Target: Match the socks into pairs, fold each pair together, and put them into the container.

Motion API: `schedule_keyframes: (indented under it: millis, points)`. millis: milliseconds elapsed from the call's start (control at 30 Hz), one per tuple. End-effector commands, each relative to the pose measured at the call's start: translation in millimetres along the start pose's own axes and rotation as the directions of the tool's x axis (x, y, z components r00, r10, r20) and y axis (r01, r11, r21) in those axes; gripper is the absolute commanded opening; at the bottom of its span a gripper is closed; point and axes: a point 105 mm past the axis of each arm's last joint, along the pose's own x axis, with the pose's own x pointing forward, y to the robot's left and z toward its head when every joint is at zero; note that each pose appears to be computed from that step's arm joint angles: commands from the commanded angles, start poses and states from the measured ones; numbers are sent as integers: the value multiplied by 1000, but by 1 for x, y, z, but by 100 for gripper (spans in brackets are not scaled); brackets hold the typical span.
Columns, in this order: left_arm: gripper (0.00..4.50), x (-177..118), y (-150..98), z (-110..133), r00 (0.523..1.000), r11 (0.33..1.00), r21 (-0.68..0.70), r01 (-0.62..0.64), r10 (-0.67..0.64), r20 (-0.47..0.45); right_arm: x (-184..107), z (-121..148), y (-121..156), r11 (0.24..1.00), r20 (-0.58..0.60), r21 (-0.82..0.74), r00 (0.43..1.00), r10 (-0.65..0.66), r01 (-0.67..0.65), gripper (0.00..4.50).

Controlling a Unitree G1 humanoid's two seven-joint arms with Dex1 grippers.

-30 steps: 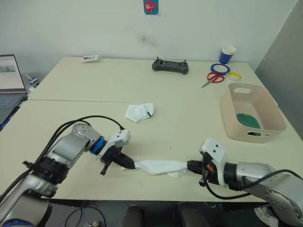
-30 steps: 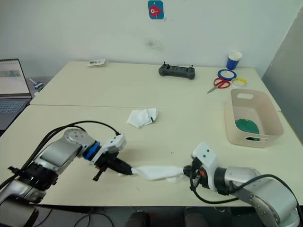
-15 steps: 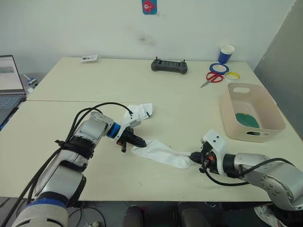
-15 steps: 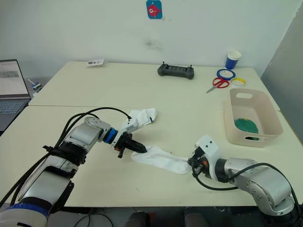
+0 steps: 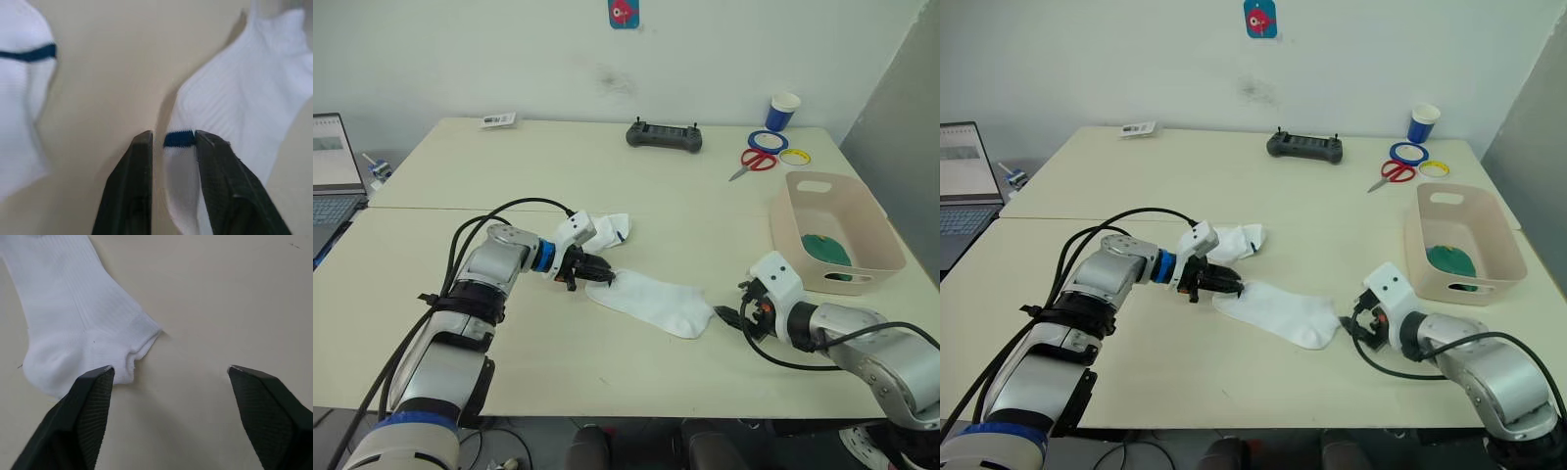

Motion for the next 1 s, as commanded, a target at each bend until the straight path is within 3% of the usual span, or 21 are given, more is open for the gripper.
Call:
schedule_keyframes:
  millis: [33,200,500,600,667,733,800,1000]
  points:
    - [287,-19,-2,15,997,999,19,-40,39,61,-13,13,5,999,85,-42,996,-28,32,450]
    - [449,-28,-10,4,997,998,17,-59,59,46,-13,15,16,999,146,-33,989,-38,43,450]
    - [449,0,-4,-18,983,981,74,-180,177,40,12,2,19,991,149,91,982,-113,100,450]
    - [397,4,2,-25,976,973,78,-216,215,28,25,-5,22,989,131,106,984,-117,103,450]
    - [339,7,-1,-30,980,977,80,-200,199,14,32,-12,23,987,106,116,986,-128,115,450]
    - [276,8,-5,-36,983,980,83,-181,182,-4,35,-17,26,986,93,127,988,-122,110,412]
    - [216,10,-8,-41,986,984,71,-164,165,-12,36,-17,31,988,95,130,991,-99,87,359]
    - [29,8,-21,-43,991,990,49,-131,131,1,32,-8,41,993,129,119,991,-32,16,145]
